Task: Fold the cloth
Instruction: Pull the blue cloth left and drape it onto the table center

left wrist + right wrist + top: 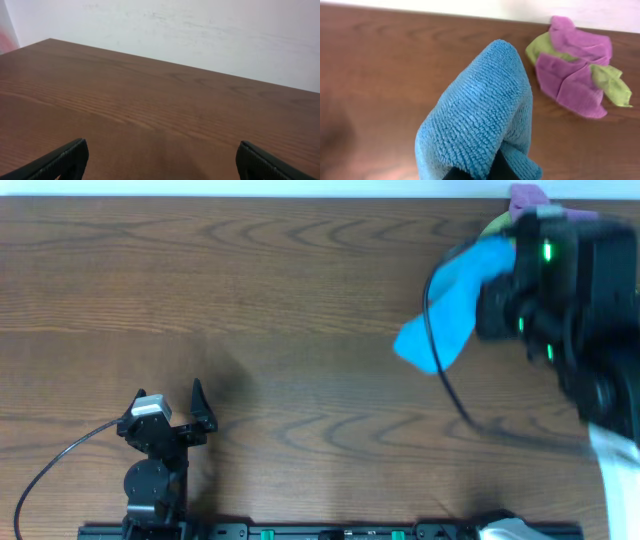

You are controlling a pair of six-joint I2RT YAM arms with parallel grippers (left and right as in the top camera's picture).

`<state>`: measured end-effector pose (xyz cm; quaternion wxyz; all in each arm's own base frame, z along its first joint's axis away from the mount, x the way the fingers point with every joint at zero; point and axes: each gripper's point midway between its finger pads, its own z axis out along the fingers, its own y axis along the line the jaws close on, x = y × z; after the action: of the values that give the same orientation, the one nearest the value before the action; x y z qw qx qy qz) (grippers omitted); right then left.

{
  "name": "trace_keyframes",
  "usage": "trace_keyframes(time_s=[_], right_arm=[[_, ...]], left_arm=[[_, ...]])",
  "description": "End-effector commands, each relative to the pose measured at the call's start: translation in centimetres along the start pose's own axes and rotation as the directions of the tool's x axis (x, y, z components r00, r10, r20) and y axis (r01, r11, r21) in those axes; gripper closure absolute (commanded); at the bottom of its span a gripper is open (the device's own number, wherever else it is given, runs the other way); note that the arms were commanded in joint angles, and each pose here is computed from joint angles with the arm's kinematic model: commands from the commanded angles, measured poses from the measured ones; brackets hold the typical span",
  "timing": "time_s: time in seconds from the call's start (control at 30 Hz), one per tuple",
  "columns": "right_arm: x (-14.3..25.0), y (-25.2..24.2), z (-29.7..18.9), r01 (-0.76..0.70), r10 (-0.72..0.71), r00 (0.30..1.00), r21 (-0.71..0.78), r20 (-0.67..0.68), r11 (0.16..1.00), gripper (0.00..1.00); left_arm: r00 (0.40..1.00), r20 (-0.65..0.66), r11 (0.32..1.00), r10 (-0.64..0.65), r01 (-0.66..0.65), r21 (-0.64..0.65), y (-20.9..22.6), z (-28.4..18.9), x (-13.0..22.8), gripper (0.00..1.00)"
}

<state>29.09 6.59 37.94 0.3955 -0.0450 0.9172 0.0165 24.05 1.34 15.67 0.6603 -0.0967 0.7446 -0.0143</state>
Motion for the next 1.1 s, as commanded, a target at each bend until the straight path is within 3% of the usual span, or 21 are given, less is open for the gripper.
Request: trace_keyframes(time_s=[0.0, 0.13, 0.27, 0.37, 0.43, 0.5, 0.53, 0.57, 0.6, 0.67, 0.73, 1.07], right_arm=[[2.9, 1.4, -0.8, 0.045, -0.047, 0.998, -0.052, -0.031, 0.998, 0.98], [5.2, 2.7, 0.0, 0.048, -0.055, 0.995, -0.090, -0.079, 0.995, 0.98], [4.9, 5.2, 2.8, 0.048, -0.063, 0.994, -0.163, -0.088, 0.986, 0.99], [3.0, 9.8, 5.8, 0.059, -0.089, 0.993, -0.344, -0.073, 0.937, 0.99], [0.5, 14.8, 6.8, 0.073, -0.101, 0.995, -0.551, -0.021, 0.831, 0.99], [-0.6, 16.0, 7.2, 0.096, -0.124, 0.992, -0.589, -0.008, 0.802, 0.98], [-0.6, 14.9, 8.2, 0.098, -0.131, 0.991, -0.522, -0.028, 0.847, 0.86], [-0.2, 12.7, 9.6, 0.097, -0.135, 0.989, -0.396, -0.068, 0.913, 0.22], [0.4, 10.5, 10.5, 0.108, -0.141, 0.985, -0.275, -0.103, 0.955, 0.01], [1.4, 7.5, 11.2, 0.139, -0.154, 0.976, -0.107, -0.153, 0.984, 0.01], [2.0, 6.4, 11.2, 0.156, -0.163, 0.970, -0.050, -0.180, 0.986, 0.01], [5.1, 6.4, 11.8, 0.171, -0.186, 0.935, -0.074, -0.301, 0.982, 0.01]], left_arm=[[0.999, -0.037, 1.000, 0.018, -0.019, -0.021, 0.5, 0.3, 1.8, 0.05], [0.999, -0.037, 1.000, 0.018, -0.019, -0.021, 0.5, 0.3, 1.8, 0.04], [0.999, -0.037, 1.000, 0.018, -0.019, -0.021, 0.5, 0.3, 1.7, 0.05], [0.999, -0.037, 1.000, 0.018, -0.019, -0.020, 0.5, 0.3, 1.7, 0.05], [0.999, -0.037, 1.000, 0.018, -0.019, -0.021, 0.5, 0.3, 1.7, 0.05], [0.999, -0.037, 1.000, 0.018, -0.019, -0.020, 0.5, 0.3, 1.8, 0.04], [0.999, -0.037, 1.000, 0.018, -0.019, -0.020, 0.5, 0.3, 1.7, 0.05], [0.999, -0.037, 1.000, 0.018, -0.019, -0.020, 0.5, 0.3, 1.8, 0.05], [0.999, -0.037, 1.000, 0.018, -0.019, -0.020, 0.5, 0.3, 1.8, 0.05], [0.999, -0.037, 1.000, 0.018, -0.019, -0.021, 0.5, 0.3, 1.8, 0.04], [0.999, -0.037, 1.000, 0.018, -0.019, -0.020, 0.5, 0.3, 1.8, 0.05], [0.999, -0.037, 1.000, 0.018, -0.019, -0.021, 0.5, 0.3, 1.7, 0.05]])
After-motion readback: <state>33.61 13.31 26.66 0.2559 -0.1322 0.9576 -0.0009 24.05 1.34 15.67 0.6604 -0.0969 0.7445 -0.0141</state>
